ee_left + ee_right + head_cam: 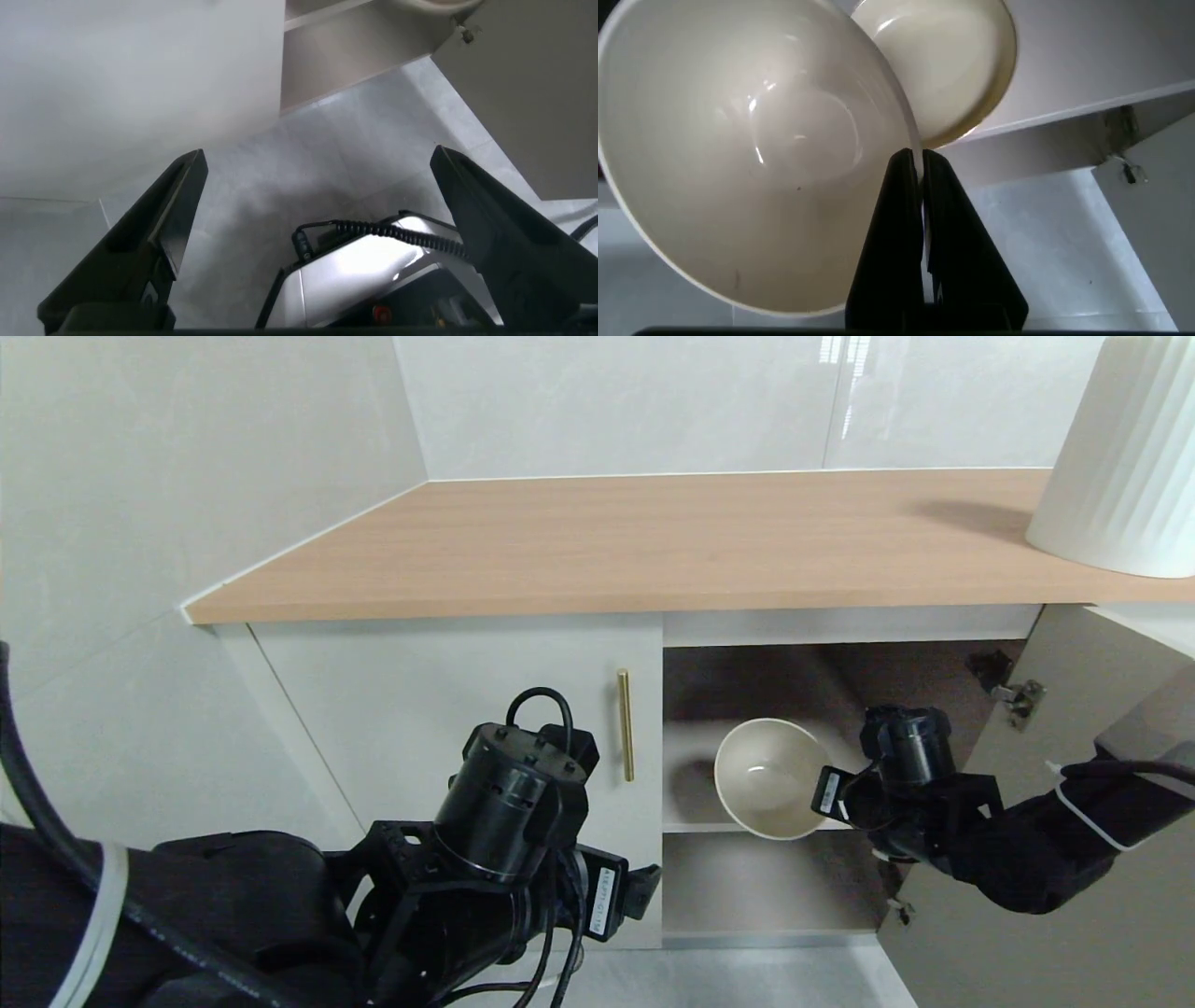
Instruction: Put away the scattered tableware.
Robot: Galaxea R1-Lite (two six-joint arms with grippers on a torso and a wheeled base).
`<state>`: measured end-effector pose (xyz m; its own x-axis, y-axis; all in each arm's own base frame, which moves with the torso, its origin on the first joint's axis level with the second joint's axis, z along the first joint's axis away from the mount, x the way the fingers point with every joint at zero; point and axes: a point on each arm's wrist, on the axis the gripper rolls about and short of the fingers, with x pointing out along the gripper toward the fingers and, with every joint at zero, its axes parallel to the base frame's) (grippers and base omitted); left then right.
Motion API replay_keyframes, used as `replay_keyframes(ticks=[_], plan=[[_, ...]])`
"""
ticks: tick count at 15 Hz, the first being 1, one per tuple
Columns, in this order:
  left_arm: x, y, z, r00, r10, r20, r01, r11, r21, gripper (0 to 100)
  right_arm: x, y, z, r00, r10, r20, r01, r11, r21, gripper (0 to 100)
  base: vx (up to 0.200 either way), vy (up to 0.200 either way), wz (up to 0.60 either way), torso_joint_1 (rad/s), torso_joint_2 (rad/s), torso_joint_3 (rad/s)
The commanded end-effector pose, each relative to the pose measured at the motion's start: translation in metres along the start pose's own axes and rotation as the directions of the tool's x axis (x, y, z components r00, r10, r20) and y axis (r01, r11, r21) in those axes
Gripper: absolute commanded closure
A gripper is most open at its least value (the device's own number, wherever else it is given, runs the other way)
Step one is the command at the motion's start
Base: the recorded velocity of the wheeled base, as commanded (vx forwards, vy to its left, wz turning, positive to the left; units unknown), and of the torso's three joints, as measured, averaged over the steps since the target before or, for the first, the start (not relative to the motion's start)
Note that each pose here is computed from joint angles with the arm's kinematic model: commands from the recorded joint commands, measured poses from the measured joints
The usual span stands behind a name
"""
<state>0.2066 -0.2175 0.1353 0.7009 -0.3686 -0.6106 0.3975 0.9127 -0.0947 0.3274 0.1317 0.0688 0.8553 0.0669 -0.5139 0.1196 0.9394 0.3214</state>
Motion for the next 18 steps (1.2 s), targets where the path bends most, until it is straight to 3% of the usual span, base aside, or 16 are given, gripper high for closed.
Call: replay_keyframes(ticks=[1, 5, 10, 18], plan=[[0.000, 0.000, 0.000, 1.000, 0.000, 0.001, 0.000, 1.000, 0.000, 0, 0.014, -0.009, 0.008, 0.999, -0.034, 0.012, 0.034, 0.999, 0.020, 100, 0.000, 0.000, 0.00, 0.000, 0.00, 0.000], [0.000, 0.000, 0.000, 1.000, 0.000, 0.000, 0.000, 1.000, 0.000, 0, 0.028, -0.018, 0.028, 0.995, -0.086, 0.056, 0.083, 0.995, 0.055, 100, 0.000, 0.000, 0.00, 0.000, 0.00, 0.000], [0.000, 0.000, -0.001, 1.000, 0.001, -0.002, -0.001, 1.000, 0.000, 0, 0.049, -0.031, 0.022, 0.990, -0.138, 0.032, 0.136, 0.989, 0.060, 100, 0.000, 0.000, 0.00, 0.000, 0.00, 0.000], [0.000, 0.000, -0.001, 1.000, 0.002, -0.001, -0.002, 1.000, 0.000, 0, 0.057, -0.031, 0.019, 0.990, -0.139, 0.026, 0.137, 0.989, 0.059, 100, 0.000, 0.000, 0.00, 0.000, 0.00, 0.000]])
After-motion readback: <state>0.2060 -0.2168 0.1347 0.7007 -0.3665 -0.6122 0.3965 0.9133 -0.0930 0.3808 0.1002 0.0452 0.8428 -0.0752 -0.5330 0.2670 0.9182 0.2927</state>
